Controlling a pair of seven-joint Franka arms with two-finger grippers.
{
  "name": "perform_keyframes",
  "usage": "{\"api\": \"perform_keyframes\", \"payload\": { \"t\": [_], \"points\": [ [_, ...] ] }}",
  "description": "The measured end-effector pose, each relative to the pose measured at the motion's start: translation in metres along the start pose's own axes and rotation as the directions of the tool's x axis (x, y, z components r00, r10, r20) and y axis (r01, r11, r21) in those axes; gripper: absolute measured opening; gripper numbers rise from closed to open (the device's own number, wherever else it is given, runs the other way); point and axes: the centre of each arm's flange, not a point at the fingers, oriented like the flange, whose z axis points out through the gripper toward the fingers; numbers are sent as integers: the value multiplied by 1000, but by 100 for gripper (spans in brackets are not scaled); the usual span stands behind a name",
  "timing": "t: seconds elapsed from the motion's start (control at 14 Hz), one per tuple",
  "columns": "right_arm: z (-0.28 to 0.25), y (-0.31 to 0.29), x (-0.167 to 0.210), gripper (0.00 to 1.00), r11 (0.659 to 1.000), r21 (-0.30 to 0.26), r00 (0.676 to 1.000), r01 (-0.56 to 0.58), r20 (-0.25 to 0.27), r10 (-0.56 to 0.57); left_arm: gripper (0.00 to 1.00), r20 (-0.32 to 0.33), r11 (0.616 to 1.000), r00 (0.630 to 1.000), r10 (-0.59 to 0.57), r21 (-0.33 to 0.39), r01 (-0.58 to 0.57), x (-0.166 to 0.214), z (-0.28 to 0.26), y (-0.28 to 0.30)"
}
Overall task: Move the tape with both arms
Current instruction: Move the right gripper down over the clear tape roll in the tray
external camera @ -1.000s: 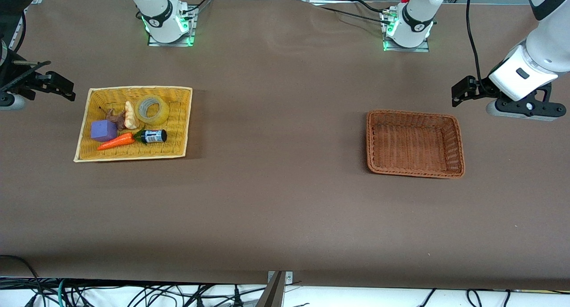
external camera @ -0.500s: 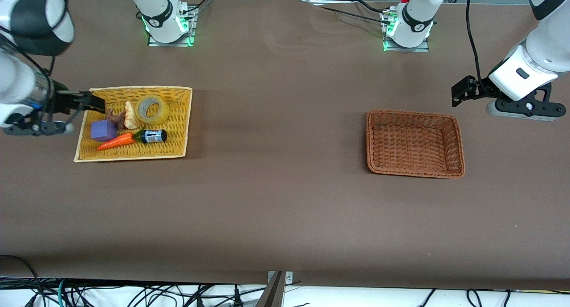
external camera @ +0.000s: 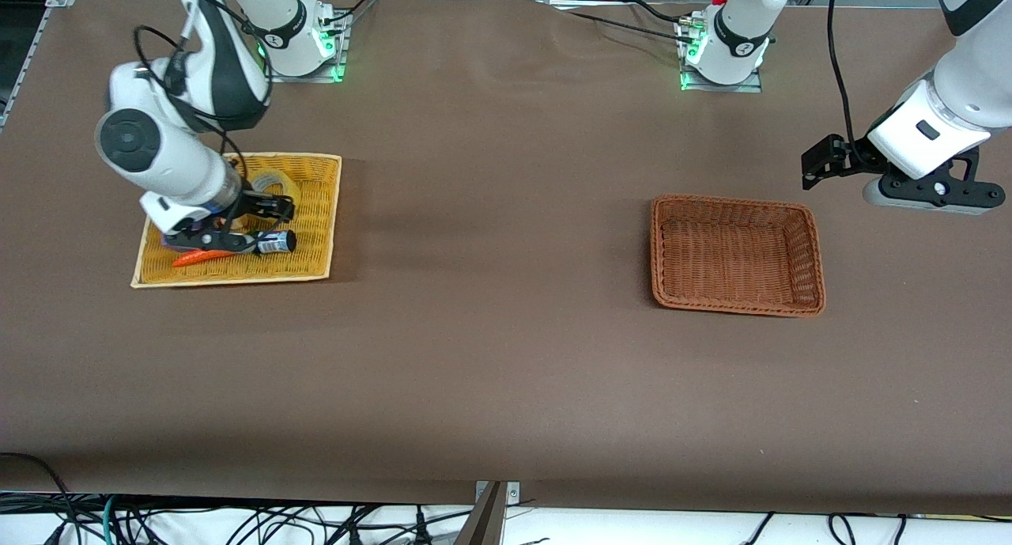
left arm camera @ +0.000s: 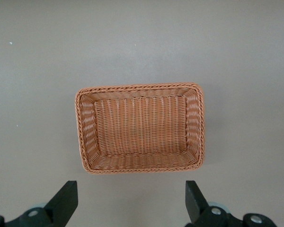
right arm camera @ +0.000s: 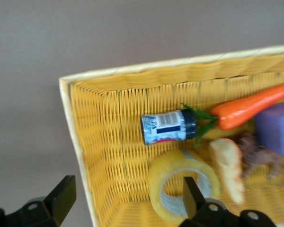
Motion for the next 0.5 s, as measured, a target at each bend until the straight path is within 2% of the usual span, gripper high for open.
{"api": "perform_keyframes", "payload": {
  "t": [0.21,0.5],
  "points": [
    [57,10,-32,100,1000,6,1000,-3,2,3,100,0,1000,1000,0,0,0,0,0,0],
    [82,15,-54,100,1000,11,1000,-3,-3,3,100,0,1000,1000,0,0,0,0,0,0]
  ]
}}
